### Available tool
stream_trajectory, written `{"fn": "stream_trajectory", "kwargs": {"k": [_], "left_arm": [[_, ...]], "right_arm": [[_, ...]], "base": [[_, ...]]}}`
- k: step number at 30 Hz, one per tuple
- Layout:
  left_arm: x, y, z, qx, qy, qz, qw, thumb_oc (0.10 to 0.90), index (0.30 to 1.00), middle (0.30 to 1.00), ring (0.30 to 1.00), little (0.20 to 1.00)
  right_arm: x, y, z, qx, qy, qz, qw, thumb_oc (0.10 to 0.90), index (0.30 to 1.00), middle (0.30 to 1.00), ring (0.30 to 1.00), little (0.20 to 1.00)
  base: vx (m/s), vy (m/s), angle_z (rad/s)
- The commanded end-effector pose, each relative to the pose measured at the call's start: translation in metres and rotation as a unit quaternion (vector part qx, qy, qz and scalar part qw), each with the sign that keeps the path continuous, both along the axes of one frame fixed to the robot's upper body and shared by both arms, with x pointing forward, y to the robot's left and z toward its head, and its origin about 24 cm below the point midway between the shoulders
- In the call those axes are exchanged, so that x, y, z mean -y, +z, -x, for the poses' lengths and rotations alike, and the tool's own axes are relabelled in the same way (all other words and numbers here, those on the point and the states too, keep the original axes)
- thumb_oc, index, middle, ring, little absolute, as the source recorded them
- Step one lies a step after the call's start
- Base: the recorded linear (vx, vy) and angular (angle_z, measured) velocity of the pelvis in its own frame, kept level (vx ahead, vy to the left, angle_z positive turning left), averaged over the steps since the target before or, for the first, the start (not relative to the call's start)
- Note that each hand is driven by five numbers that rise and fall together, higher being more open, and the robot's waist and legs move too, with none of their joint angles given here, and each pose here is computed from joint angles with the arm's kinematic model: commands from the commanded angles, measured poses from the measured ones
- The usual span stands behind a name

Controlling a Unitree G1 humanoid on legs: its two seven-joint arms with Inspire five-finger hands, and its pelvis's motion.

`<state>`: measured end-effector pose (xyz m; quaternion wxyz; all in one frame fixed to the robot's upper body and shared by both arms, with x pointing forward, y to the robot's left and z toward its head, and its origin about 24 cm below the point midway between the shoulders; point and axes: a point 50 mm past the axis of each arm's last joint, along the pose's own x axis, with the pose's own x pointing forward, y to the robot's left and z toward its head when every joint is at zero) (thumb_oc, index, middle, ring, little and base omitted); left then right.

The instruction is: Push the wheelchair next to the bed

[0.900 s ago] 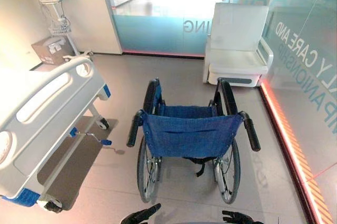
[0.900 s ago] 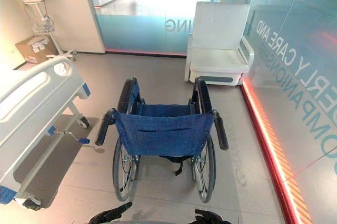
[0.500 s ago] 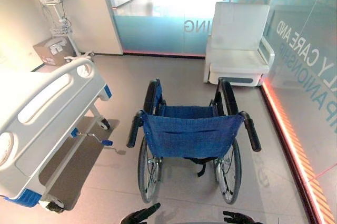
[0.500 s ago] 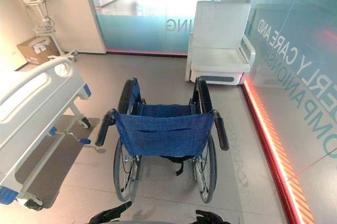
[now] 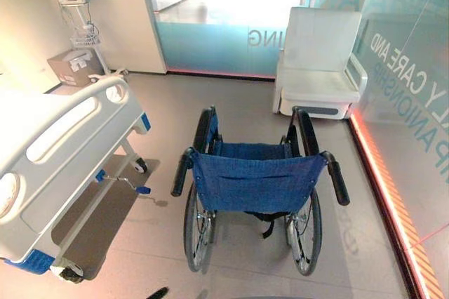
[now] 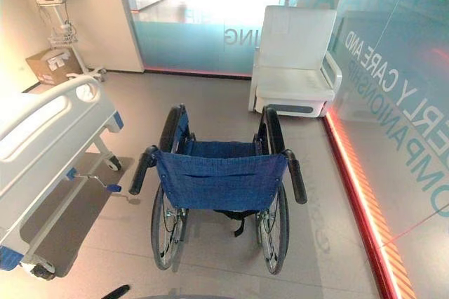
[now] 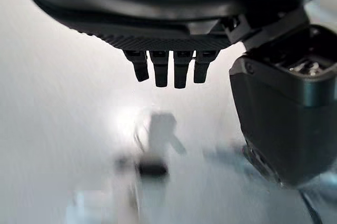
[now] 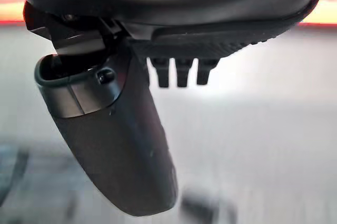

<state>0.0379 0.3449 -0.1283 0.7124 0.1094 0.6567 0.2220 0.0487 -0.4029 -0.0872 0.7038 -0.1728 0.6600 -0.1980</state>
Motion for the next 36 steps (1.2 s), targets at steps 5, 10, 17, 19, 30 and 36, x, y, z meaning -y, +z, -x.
{"fn": "stream_trajectory", "kwargs": {"k": [5,10,17,19,30,36], "left_arm": [[-0.129,0.127,-0.056,0.077,0.037,-0.233,0.969,0.8,0.9,0.9,0.9,0.9],[-0.154,0.212,-0.121,0.323,0.059,-0.28,0.902,0.8,0.9,0.9,0.9,0.9],[-0.112,0.303,-0.192,0.574,-0.053,-0.217,0.788,0.8,0.9,0.9,0.9,0.9],[-0.097,0.319,-0.201,0.611,-0.096,-0.194,0.762,0.8,0.9,0.9,0.9,0.9],[-0.012,0.347,-0.233,0.73,-0.23,0.064,0.64,0.8,0.9,0.9,0.9,0.9],[0.003,0.317,-0.239,0.671,-0.264,0.086,0.687,0.8,0.9,0.9,0.9,0.9]], "right_arm": [[0.092,0.131,-0.07,0.155,-0.043,0.219,0.962,0.8,0.9,0.9,0.9,0.9],[0.105,0.21,-0.12,0.326,-0.018,0.301,0.896,0.8,0.9,0.9,0.9,0.9],[0.055,0.307,-0.183,0.565,0.064,0.313,0.761,0.8,0.9,0.9,0.9,0.9],[0.041,0.319,-0.188,0.606,0.083,0.297,0.733,0.8,0.9,0.9,0.9,0.9],[-0.045,0.32,-0.222,0.737,0.198,0.025,0.646,0.8,0.9,0.9,0.9,0.9],[-0.08,0.282,-0.233,0.681,0.23,-0.115,0.685,0.8,0.9,0.9,0.9,0.9]], "base": [[0.01,0.036,-0.01],[0.0,0.016,0.02],[0.0,0.017,0.03],[0.01,0.014,0.02],[0.0,0.012,-0.03],[-0.02,0.002,-0.06]]}}
